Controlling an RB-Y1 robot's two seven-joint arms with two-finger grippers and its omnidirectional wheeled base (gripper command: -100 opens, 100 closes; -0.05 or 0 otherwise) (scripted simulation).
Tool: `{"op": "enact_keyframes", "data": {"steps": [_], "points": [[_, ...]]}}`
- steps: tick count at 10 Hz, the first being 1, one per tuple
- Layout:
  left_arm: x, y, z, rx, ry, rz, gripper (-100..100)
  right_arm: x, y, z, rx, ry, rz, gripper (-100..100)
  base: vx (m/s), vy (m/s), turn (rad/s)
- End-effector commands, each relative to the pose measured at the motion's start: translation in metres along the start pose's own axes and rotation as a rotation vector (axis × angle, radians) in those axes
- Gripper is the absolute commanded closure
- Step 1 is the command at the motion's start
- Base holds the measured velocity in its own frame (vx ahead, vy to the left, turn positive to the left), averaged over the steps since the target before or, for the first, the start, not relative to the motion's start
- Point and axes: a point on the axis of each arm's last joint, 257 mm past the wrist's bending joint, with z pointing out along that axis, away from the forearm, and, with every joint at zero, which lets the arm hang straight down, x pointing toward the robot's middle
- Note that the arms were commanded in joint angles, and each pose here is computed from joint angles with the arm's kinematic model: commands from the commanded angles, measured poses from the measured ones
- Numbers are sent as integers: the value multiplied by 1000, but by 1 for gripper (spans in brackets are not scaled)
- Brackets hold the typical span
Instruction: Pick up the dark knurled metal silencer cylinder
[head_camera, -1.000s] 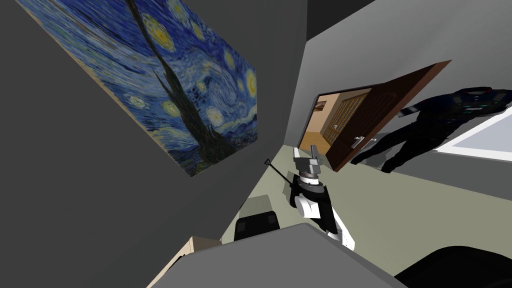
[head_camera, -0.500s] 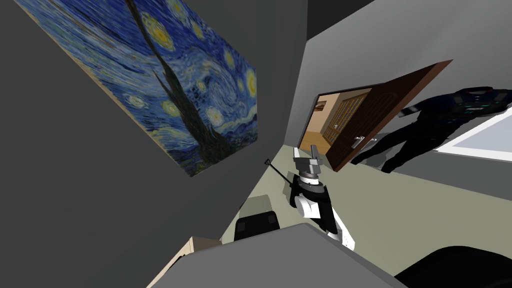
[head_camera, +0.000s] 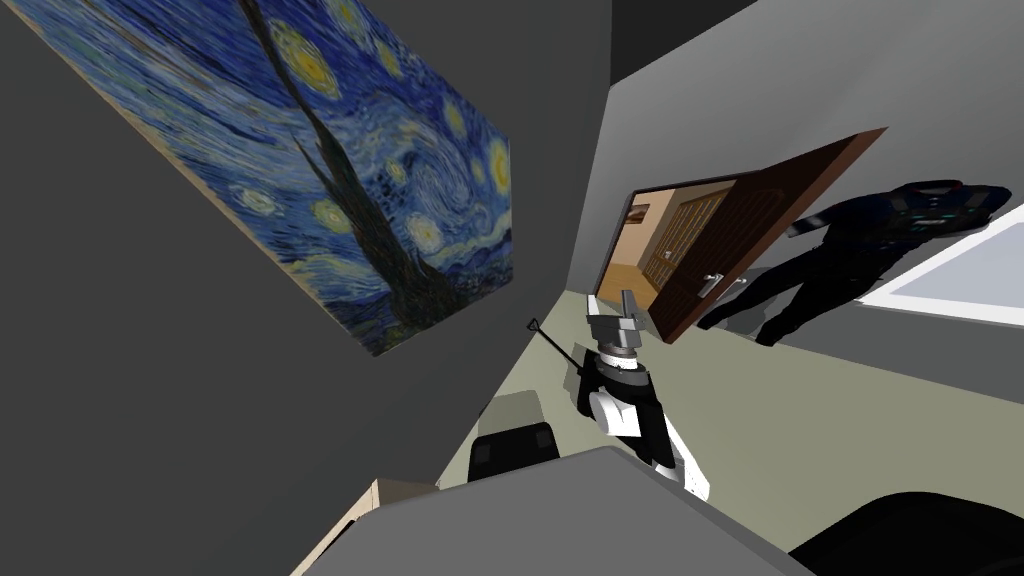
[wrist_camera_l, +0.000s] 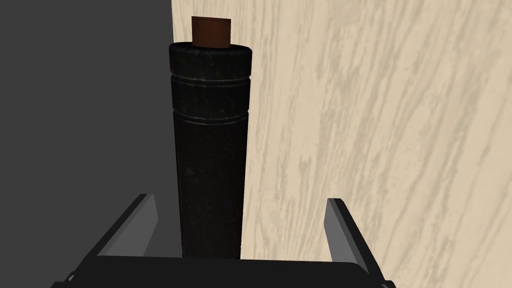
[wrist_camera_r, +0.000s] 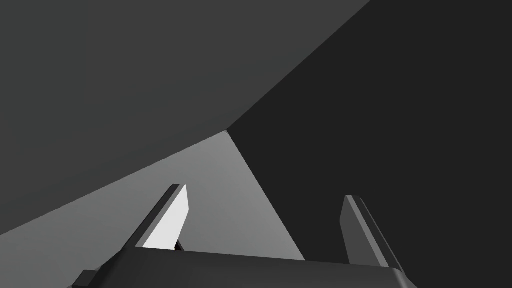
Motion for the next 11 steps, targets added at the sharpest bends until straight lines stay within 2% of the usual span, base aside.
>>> {"op": "enact_keyframes", "data": {"steps": [1, 5, 11], "points": [[-6, -2, -1, -19, -4, 24, -100, 0, 0, 0, 0, 0, 0, 0, 17, -87, -31], [-26, -3, -3, -82, -12, 73, -100, 0, 0, 0, 0, 0, 0, 0, 32, -38, -51], [-54, 2, -2, -182, -39, 117, -100, 0, 0, 0, 0, 0, 0, 0, 18, 28, -45]]}}
